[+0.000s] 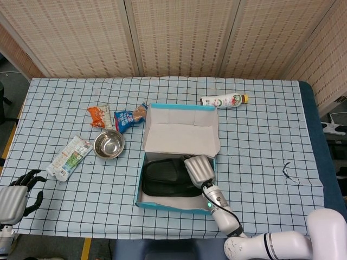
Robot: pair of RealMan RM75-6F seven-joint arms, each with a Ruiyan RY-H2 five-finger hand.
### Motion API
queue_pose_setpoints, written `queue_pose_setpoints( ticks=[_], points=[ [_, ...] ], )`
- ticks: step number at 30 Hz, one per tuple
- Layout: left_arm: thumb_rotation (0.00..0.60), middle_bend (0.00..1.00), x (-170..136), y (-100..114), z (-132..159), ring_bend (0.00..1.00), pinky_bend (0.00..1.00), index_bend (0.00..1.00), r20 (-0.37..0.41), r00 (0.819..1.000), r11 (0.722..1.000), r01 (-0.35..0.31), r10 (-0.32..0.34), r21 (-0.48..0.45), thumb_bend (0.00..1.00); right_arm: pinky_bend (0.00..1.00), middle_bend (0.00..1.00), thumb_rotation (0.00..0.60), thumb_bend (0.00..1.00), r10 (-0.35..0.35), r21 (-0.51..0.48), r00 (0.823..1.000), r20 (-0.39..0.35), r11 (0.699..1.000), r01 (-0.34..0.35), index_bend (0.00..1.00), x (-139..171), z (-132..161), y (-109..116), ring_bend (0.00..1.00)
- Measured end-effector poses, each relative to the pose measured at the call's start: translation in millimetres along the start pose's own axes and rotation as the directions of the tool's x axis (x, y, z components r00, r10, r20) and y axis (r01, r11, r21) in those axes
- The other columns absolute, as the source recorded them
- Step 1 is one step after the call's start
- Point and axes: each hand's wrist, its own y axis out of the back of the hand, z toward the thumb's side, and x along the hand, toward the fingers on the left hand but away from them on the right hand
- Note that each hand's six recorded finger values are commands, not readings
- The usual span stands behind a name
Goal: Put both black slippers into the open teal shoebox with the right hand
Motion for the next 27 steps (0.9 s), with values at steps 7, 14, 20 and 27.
queue_pose_setpoints(
  ticks=[7,14,20,27],
  points=[
    [0.6,0.18,0,0,0,0.25,0.42,0.35,0.0,1.0,1.0,-0.001,0.001,-0.003,0.51,0.57,0.69,0.6,0.13,0.007,-0.036,1.0,-0.009,0.999,-0.007,0.67,-2,3,-5,0.58],
    [0.6,0.18,0,1,0,0.25,0.42,0.35,-0.001,1.0,1.0,-0.003,0.003,-0.007,0.51,0.57,0.69,0.6,0.13,0.031,-0.029,1.0,-0.002,0.999,-0.031,0.67,-4,-5,-17,0.58],
    [0.6,0.18,1,0,-1,0.25,0.42,0.35,-0.003,1.0,1.0,0.001,-0.001,-0.006,0.51,0.57,0.69,0.6,0.13,0.045,-0.03,0.999,0.017,0.999,-0.045,0.67,-8,-15,-26,0.58],
    [0.6,0.18,1,0,-1,0.25,0.42,0.35,-0.004,1.0,1.0,0.004,-0.004,-0.005,0.51,0.57,0.69,0.6,0.13,0.061,-0.043,0.997,0.036,0.997,-0.059,0.67,-14,-26,-34,0.58]
  ],
)
